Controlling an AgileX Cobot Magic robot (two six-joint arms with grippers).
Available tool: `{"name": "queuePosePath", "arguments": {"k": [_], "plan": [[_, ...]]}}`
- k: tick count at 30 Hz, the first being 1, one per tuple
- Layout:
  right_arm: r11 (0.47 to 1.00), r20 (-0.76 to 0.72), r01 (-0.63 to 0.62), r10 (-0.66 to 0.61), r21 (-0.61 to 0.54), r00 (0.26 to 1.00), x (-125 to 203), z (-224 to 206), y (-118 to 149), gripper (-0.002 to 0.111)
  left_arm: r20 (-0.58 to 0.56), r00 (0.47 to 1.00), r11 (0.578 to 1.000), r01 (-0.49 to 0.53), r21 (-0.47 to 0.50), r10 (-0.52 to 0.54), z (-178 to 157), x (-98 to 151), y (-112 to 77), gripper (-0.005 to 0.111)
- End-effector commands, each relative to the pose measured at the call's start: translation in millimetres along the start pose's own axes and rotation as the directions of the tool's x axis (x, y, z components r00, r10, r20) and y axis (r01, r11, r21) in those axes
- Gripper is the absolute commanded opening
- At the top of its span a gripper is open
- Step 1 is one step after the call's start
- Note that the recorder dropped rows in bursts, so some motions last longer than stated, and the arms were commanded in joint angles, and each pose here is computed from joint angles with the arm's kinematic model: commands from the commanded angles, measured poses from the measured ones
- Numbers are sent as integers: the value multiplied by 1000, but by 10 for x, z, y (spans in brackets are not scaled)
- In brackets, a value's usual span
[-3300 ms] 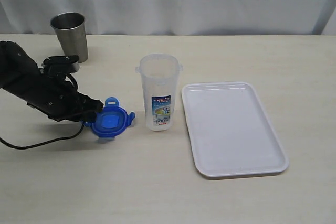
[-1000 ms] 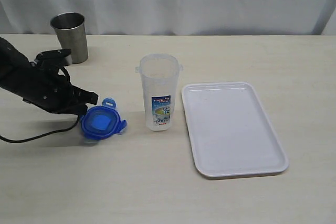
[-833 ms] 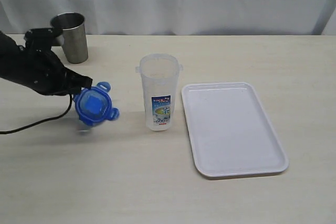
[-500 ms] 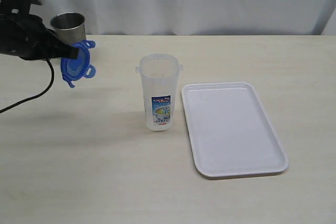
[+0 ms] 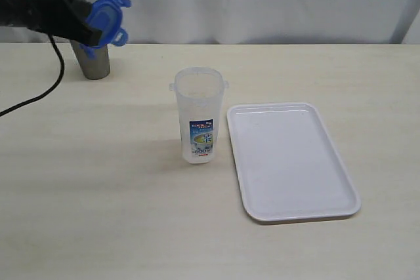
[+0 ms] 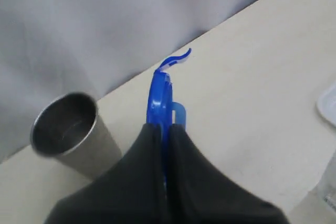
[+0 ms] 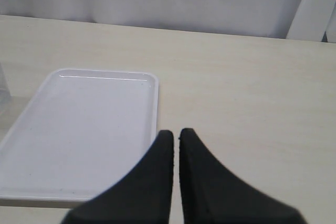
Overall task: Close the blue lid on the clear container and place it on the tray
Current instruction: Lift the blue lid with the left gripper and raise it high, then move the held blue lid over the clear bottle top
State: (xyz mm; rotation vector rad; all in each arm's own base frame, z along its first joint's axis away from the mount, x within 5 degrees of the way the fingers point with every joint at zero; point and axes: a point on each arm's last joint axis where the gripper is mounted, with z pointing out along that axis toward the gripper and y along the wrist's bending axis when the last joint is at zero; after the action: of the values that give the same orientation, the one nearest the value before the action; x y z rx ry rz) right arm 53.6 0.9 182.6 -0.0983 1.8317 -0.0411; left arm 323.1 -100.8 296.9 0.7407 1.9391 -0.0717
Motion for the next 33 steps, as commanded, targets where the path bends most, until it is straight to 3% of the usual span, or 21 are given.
{"name": "queuePosePath", "arguments": {"k": [1, 4, 11, 15, 19, 22, 24, 29, 31, 33], "plan": [[1000, 6, 3, -3, -2, 1000, 5, 0, 2, 5, 107, 982, 987, -161, 14, 159, -47, -328, -222, 0], [1000, 6, 3, -3, -2, 1000, 5, 0, 2, 5, 162, 952, 964, -266, 4, 262, -72, -483, -346, 0], [1000, 6, 3, -3, -2, 1000, 5, 0, 2, 5, 228, 821, 849, -524, -63, 524, -88, -639, -664, 0], [1000, 6, 3, -3, -2, 1000, 5, 0, 2, 5, 260, 787, 827, -546, -131, 560, -52, -703, -759, 0], [1000, 6, 3, -3, -2, 1000, 5, 0, 2, 5, 249, 711, 753, -620, -220, 658, 62, -714, -833, 0], [1000, 6, 3, -3, -2, 1000, 5, 0, 2, 5, 222, 684, 716, -630, -300, 695, 202, -690, -834, 0], [1000, 6, 3, -3, -2, 1000, 5, 0, 2, 5, 208, 685, 712, -637, -294, 698, 293, -640, -854, 0], [1000, 6, 3, -3, -2, 1000, 5, 0, 2, 5, 173, 656, 678, -714, -173, 735, 510, -450, -1004, 0], [1000, 6, 3, -3, -2, 1000, 5, 0, 2, 5, 174, 653, 675, -711, -195, 737, 499, -465, -1045, 0], [1000, 6, 3, -3, -2, 1000, 5, 0, 2, 5, 142, 636, 645, -703, -300, 759, 449, -510, -1071, 0]]}}
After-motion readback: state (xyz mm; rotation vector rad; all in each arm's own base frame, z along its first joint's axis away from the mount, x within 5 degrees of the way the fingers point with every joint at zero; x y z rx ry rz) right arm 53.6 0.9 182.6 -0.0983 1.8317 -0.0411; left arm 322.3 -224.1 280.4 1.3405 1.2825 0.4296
